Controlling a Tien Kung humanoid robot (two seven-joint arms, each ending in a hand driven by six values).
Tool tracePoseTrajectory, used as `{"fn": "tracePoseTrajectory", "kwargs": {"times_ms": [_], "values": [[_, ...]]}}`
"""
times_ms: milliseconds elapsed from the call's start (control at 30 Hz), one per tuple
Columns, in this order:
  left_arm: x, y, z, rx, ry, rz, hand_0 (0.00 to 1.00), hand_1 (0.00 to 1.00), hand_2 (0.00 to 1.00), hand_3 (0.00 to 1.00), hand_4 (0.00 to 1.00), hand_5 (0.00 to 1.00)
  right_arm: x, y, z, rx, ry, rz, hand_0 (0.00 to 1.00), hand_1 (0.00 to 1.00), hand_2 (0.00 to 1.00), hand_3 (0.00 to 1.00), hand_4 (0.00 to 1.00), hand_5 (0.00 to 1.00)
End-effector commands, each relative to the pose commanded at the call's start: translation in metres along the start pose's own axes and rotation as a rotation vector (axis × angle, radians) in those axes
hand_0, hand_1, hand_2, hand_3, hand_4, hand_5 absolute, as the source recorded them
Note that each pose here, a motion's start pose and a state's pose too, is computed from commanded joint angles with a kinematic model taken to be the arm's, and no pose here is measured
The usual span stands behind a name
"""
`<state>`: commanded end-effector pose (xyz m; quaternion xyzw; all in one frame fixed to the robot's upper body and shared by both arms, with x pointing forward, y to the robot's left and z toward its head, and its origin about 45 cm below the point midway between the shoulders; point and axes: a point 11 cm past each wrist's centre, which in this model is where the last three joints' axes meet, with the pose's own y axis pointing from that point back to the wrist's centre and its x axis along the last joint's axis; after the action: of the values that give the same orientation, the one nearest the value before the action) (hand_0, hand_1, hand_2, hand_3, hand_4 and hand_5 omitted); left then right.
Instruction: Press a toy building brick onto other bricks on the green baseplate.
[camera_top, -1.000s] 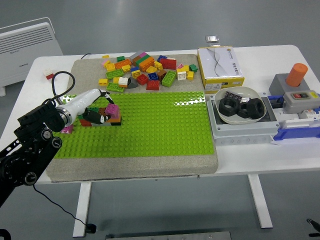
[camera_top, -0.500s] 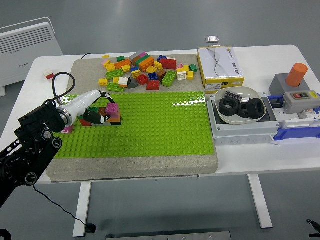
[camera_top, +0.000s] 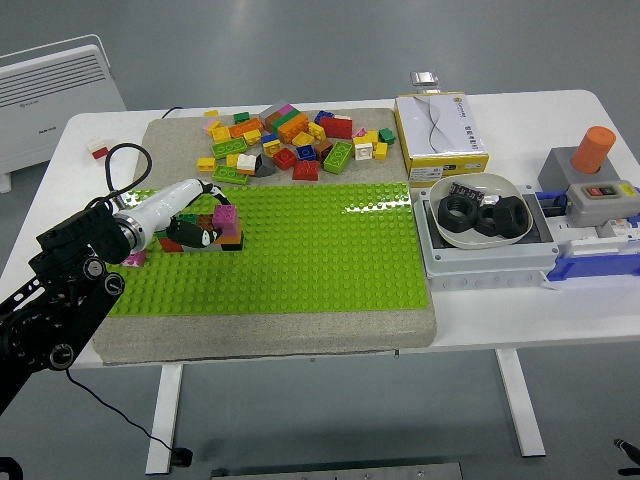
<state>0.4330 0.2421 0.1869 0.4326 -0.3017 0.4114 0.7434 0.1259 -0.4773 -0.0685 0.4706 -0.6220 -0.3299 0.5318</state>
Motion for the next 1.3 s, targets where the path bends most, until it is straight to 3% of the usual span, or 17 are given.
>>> {"fn": "tracePoseTrajectory", "kwargs": {"times_ms": [200,233,400,433,833,1000,1033,1133,1200,1233,1300], "values": [[0.001,0.000,0.000,-0.004,-0.001,0.000,0.936,0.969,0.945,0.680,0.676,0.012,0.000,0.000,-0.001,0.001,0.000,0.000,0.676,0.621,0.661,0.684,0.730,0.900],[0.001,0.000,0.000,-0.006,0.000,0.001,0.941,0.970,0.946,0.765,0.907,0.102,0.000,0.000,-0.001,0.001,0.000,0.000,0.676,0.621,0.661,0.683,0.730,0.900],[0.002,0.001,0.000,-0.005,-0.003,0.003,0.941,0.970,0.946,0.765,0.907,0.102,0.000,0.000,-0.001,0.001,0.000,0.000,0.676,0.621,0.661,0.683,0.730,0.900],[0.002,0.001,-0.001,-0.004,-0.004,0.002,0.940,0.972,0.954,0.798,0.986,0.142,0.000,0.000,-0.001,0.001,0.000,0.000,0.676,0.620,0.661,0.683,0.731,0.900],[0.002,0.003,-0.001,0.000,-0.009,0.000,0.938,0.974,0.953,0.805,0.998,0.204,0.000,0.000,0.000,0.002,0.000,0.000,0.676,0.621,0.661,0.682,0.730,0.900],[0.007,0.014,-0.001,0.006,-0.017,0.062,0.938,0.974,0.953,0.805,0.998,0.204,-0.001,0.000,0.001,0.001,0.000,-0.001,0.676,0.621,0.661,0.682,0.730,0.900],[0.010,0.020,-0.002,0.010,-0.022,0.100,0.953,0.966,0.938,0.726,0.998,0.328,-0.001,0.000,0.002,-0.001,0.001,-0.003,0.680,0.621,0.660,0.682,0.729,0.900],[0.018,0.038,-0.001,-0.004,-0.054,0.193,0.953,0.966,0.938,0.726,0.998,0.328,-0.003,0.000,0.006,-0.007,0.002,-0.008,0.680,0.621,0.660,0.682,0.729,0.900],[0.015,0.048,0.004,-0.029,-0.097,0.240,0.953,0.966,0.938,0.726,0.998,0.328,-0.004,0.000,0.009,-0.011,0.002,-0.011,0.680,0.621,0.660,0.682,0.729,0.900],[0.012,0.053,0.009,-0.044,-0.117,0.258,0.973,0.956,0.920,0.686,0.941,0.730,-0.005,0.000,0.009,-0.011,0.002,-0.012,0.680,0.621,0.662,0.682,0.726,0.900],[0.004,0.062,0.021,-0.081,-0.156,0.296,0.973,0.956,0.920,0.686,0.941,0.730,-0.007,-0.001,0.010,-0.012,0.001,-0.015,0.680,0.621,0.662,0.682,0.726,0.900]]}}
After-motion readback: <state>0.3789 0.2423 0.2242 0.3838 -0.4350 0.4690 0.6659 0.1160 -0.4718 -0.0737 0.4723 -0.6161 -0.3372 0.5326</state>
